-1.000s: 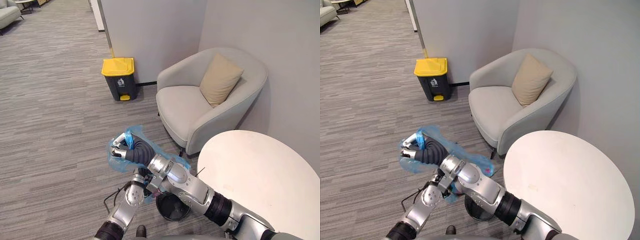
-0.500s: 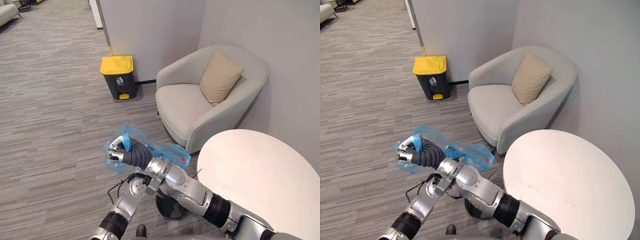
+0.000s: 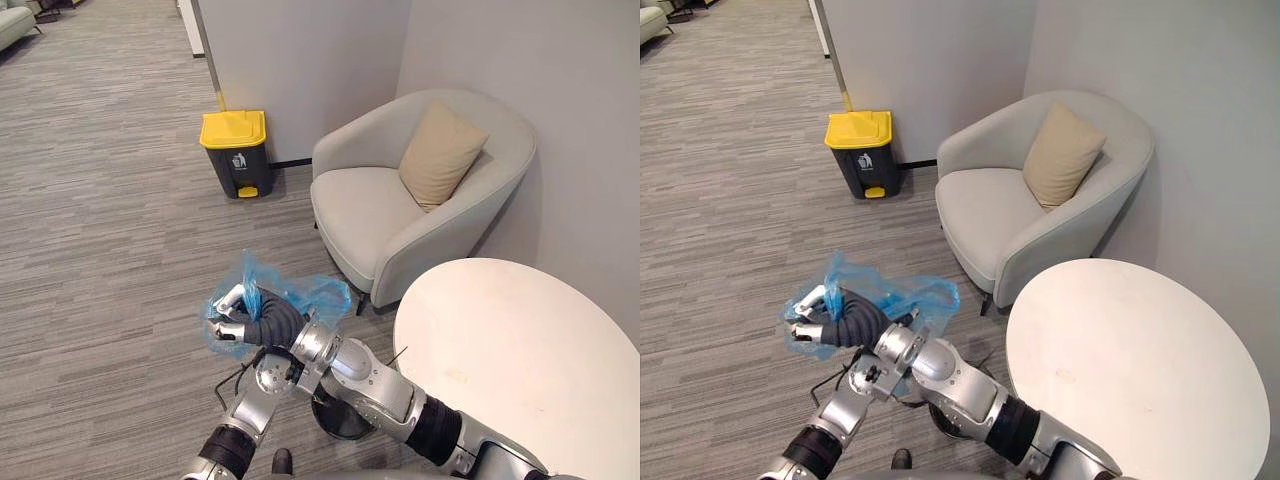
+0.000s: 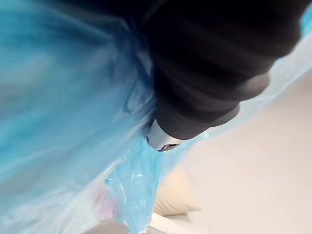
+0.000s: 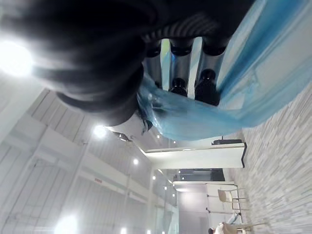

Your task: Gather rubbish on tea table into small bin, then transfer packed bag to large trash can.

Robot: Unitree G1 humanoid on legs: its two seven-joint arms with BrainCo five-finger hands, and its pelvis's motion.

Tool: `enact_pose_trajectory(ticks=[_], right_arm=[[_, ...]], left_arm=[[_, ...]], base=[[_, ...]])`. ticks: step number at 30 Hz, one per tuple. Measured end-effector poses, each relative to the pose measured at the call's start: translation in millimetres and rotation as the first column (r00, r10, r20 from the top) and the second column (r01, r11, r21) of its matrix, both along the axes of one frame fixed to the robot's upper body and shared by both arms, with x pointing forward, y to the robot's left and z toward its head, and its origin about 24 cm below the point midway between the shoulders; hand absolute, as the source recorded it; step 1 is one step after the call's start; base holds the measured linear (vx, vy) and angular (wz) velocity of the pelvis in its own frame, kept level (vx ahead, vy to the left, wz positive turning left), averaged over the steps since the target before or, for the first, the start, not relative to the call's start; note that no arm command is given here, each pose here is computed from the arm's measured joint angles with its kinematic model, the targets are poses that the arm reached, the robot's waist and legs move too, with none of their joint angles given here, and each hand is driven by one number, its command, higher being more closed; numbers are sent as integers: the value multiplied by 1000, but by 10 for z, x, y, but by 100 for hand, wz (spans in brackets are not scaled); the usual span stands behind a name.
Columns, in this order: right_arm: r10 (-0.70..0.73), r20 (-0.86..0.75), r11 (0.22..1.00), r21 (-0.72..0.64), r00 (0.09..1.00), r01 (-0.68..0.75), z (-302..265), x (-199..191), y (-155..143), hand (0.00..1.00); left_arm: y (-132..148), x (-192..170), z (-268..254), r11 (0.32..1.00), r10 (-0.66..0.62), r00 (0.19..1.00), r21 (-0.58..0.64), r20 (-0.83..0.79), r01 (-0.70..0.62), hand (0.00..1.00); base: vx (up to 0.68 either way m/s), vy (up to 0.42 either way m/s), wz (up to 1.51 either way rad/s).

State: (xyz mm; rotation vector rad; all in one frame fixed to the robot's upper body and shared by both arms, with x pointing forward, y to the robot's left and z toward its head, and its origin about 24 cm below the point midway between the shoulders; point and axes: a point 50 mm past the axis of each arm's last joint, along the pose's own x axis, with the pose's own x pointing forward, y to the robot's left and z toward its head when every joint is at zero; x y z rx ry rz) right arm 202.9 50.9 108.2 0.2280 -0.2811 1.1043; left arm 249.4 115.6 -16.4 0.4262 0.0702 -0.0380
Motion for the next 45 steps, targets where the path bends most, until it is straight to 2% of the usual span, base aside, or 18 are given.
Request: enact_pose_trajectory(ticks=[7,10,16,21,27,30,38,45], right_arm=[[-74,197,990,-102,978,95,-56,-8,-72,0],[-86,300,971,-188,950,147,-128,10,-148,0],[-93,473,902,-333,876,276,-339,-2,-345,0],[-154,525,849,-363,837,384,-410,56,-520,0],[-356,509,752,-342,784,563,-468,145,-932,0],[-405,492,702,-373,771,607,-556,147,-1124,0],[-489,440,627,-422,753,654,-723,118,-1353,0],[-618,253,481,-627,744,613,-1355,77,-1689,0]], left_arm=[[202,-21,-37,996,87,996,-30,-22,-88,100],[286,-38,-92,992,122,991,-33,-49,-123,100],[459,-111,-176,974,206,974,-76,-98,-213,100],[516,-148,-203,967,232,966,-82,-111,-241,100],[689,-294,-289,942,305,941,-97,-146,-320,100],[760,-376,-340,933,324,930,-105,-176,-345,100],[951,-572,-502,899,391,883,-99,-260,-427,100],[1013,-704,-642,887,403,853,-89,-333,-454,100]], base=[[0,0,0],[0,0,0],[0,0,-1],[0,0,0],[0,0,0],[0,0,0],[0,0,0],[0,0,0]])
